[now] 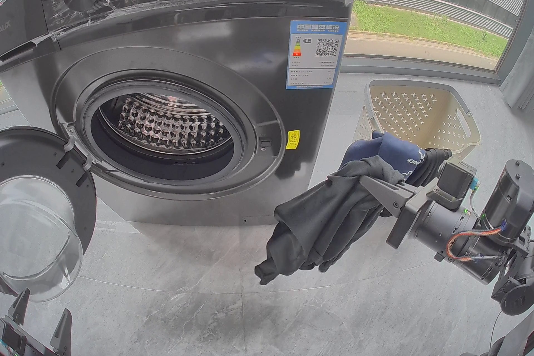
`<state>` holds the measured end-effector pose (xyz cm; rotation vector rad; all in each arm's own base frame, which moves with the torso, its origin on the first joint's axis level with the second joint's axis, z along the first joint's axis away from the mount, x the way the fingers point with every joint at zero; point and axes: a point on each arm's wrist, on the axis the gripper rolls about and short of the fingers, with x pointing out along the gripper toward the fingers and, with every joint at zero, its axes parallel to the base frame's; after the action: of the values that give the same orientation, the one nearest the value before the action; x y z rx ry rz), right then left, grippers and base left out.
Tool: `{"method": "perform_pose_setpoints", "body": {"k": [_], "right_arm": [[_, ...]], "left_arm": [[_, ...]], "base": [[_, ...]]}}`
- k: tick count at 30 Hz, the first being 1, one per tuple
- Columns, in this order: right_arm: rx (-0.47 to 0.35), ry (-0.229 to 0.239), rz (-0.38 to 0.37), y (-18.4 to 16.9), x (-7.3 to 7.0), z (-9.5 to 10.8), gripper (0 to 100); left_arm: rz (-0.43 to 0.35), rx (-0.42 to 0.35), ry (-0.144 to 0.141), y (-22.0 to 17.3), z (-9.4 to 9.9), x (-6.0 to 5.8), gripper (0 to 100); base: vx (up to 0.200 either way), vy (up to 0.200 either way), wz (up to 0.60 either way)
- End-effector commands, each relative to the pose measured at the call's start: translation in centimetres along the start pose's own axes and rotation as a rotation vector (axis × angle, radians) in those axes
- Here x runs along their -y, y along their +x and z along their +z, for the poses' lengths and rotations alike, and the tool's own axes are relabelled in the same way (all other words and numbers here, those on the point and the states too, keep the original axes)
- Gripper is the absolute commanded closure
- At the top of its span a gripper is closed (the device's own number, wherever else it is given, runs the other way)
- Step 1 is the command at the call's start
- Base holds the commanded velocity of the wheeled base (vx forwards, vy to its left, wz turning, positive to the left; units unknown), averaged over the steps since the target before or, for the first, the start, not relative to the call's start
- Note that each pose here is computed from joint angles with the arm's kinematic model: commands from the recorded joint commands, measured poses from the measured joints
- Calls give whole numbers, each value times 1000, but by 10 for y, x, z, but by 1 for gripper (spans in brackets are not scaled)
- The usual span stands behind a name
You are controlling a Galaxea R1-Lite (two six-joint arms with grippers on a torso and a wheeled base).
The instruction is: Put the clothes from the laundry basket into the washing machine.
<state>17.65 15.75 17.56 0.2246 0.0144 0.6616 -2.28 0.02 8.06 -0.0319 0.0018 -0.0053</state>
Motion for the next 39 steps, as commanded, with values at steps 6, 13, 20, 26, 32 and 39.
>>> {"method": "perform_pose_setpoints", "body": {"k": [6, 13, 20, 26, 32, 39], "right_arm": [[-3, -1, -6, 1, 1, -1, 100], [-3, -1, -7, 1, 1, -1, 100], [-3, 1, -9, 1, 1, -1, 100], [-7, 0, -10, 1, 1, -2, 100], [-12, -1, -11, 1, 2, -4, 100], [-15, -5, -11, 0, 2, -4, 100]], "left_arm": [[1, -3, -2, 0, -4, 0, 0], [1, -3, -2, 0, -4, 0, 0], [1, -3, -2, 0, -4, 0, 0], [1, -3, -2, 0, -4, 0, 0], [1, -3, -2, 0, -4, 0, 0], [1, -3, -3, 0, -4, 0, 0]], "base": [[0, 67, 0], [0, 200, 0], [0, 171, 0], [0, 0, 0], [-133, 0, 0], [-57, 0, 0]]}}
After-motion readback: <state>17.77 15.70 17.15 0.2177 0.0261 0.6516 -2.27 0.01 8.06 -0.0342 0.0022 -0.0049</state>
